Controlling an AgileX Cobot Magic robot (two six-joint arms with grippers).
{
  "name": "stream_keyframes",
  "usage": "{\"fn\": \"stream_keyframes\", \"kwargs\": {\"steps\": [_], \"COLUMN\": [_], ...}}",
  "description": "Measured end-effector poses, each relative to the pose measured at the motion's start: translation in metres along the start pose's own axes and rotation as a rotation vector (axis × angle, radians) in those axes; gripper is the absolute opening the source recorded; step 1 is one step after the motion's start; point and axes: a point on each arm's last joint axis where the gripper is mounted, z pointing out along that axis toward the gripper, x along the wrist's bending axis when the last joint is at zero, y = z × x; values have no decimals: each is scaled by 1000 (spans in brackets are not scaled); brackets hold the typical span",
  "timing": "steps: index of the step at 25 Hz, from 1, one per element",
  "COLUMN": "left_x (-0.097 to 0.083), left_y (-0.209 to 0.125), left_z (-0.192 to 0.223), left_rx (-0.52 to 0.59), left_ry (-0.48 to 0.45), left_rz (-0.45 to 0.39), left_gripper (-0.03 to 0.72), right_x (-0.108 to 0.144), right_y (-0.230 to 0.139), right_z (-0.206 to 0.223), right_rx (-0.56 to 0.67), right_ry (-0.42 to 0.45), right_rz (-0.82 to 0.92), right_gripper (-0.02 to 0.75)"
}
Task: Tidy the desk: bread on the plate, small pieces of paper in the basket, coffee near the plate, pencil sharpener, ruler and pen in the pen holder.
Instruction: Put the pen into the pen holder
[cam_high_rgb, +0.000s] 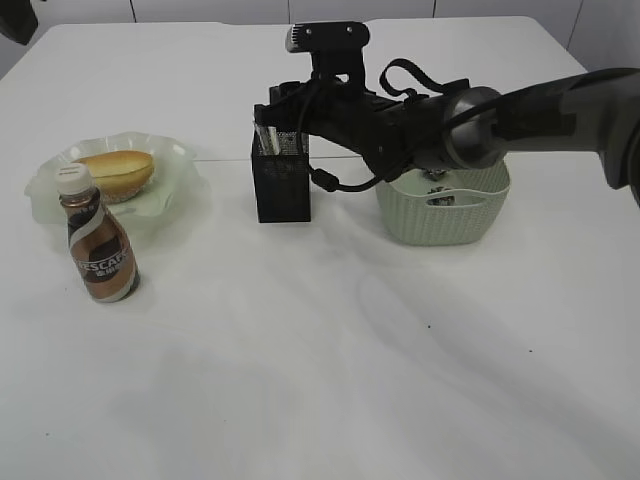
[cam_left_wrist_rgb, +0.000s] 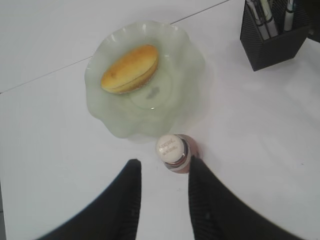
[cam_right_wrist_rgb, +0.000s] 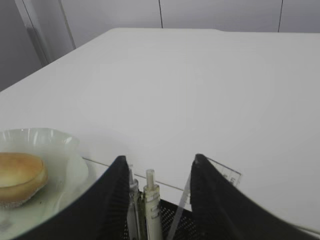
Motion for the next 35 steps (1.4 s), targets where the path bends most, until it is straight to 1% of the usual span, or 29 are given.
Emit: {"fn": "stream_keyframes", "kwargs": {"steps": [2, 5, 8, 14, 16, 20, 22, 27, 29, 33, 35], "left_x": [0, 0, 0, 3, 2, 2, 2, 2, 2, -4, -9], "left_y": [0, 0, 0, 1, 1, 0, -2, -7, -9, -11, -14], "left_z": [0, 0, 0, 0, 0, 0, 0, 0, -1, -11, -29], "left_rx": [0, 0, 0, -6, -6, 2, 17, 80, 103, 87, 52], "left_ry": [0, 1, 1, 28, 27, 23, 25, 21, 23, -6, -62], "left_rz": [0, 1, 1, 14, 5, -16, -21, -31, -33, -27, -32], "left_gripper": [241, 241, 241, 248, 295, 470, 513, 517, 509, 499, 497], "right_x": [0, -1, 0, 3, 5, 8, 8, 10, 9, 9, 10], "right_y": [-3, -6, 5, 45, 59, 89, 97, 106, 111, 126, 135], "right_z": [0, -2, -10, -43, -56, -83, -94, -120, -132, -157, -169], "right_rx": [34, 106, 182, 354, 398, 442, 484, 626, 689, 750, 752], "right_ry": [-4, -14, -26, -52, -57, -61, -67, -82, -85, -91, -94], "right_rz": [4, 7, 7, 54, 59, 59, 54, 52, 2, -29, -34], "right_gripper": [315, 326, 328, 336, 360, 433, 447, 451, 451, 451, 451]}}
